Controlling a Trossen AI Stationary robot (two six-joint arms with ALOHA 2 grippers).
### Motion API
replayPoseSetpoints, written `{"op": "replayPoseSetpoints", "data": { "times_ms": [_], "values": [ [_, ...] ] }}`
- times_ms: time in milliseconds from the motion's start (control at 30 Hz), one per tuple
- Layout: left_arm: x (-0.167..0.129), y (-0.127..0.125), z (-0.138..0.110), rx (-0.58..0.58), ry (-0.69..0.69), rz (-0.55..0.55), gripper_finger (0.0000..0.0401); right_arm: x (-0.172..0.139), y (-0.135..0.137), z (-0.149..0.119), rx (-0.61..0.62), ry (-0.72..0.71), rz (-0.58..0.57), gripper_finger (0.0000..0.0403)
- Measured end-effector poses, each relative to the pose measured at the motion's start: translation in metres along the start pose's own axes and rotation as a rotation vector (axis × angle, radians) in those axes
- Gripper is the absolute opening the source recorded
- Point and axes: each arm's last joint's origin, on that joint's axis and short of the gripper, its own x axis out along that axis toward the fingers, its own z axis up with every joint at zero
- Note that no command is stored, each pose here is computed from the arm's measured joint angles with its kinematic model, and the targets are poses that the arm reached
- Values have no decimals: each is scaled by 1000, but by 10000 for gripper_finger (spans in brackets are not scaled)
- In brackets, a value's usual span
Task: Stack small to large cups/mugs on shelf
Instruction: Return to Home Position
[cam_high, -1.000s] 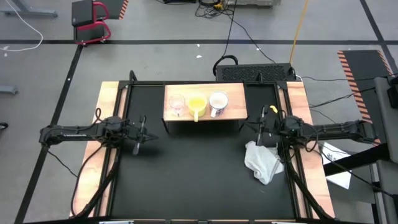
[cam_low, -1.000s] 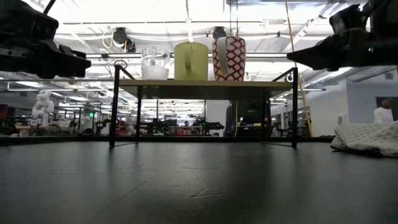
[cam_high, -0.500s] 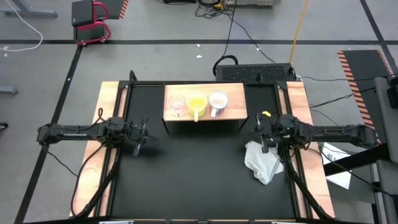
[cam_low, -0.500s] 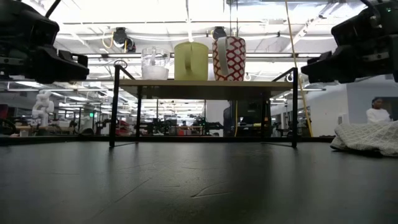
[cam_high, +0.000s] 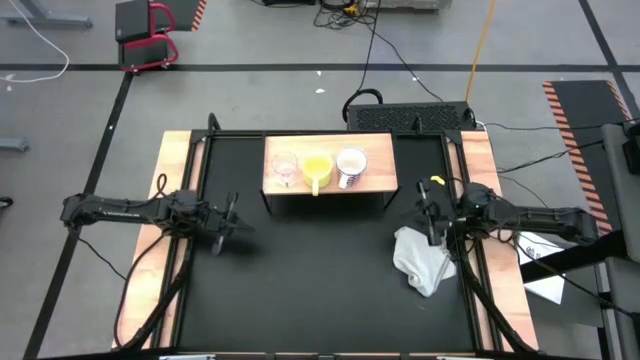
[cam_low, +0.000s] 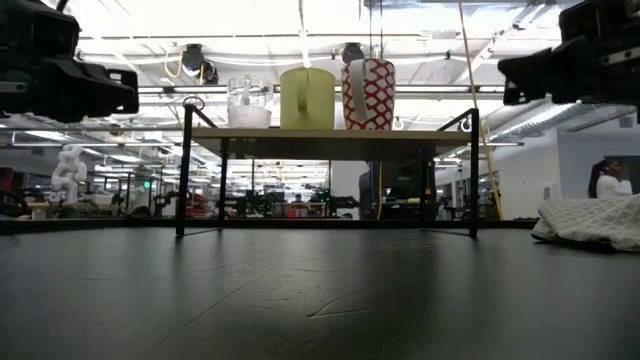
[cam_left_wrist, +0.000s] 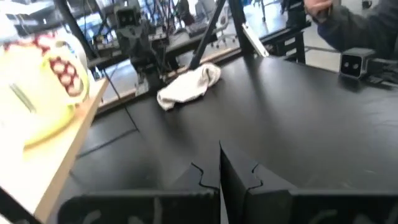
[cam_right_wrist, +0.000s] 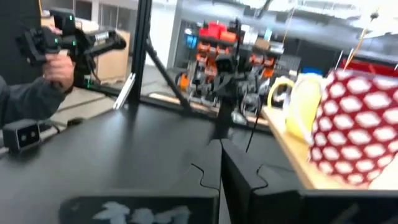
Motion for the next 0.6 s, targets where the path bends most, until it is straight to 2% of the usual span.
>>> {"op": "replayPoseSetpoints", "data": {
  "times_ms": [167,600],
  "values": [
    [0,0,6,36,-55,1,1,-4,1,7,-2,-76,-12,0],
    [0,3,13,174,-105,104,1,-9,2,8,-10,-89,-19,0]
  ]
}}
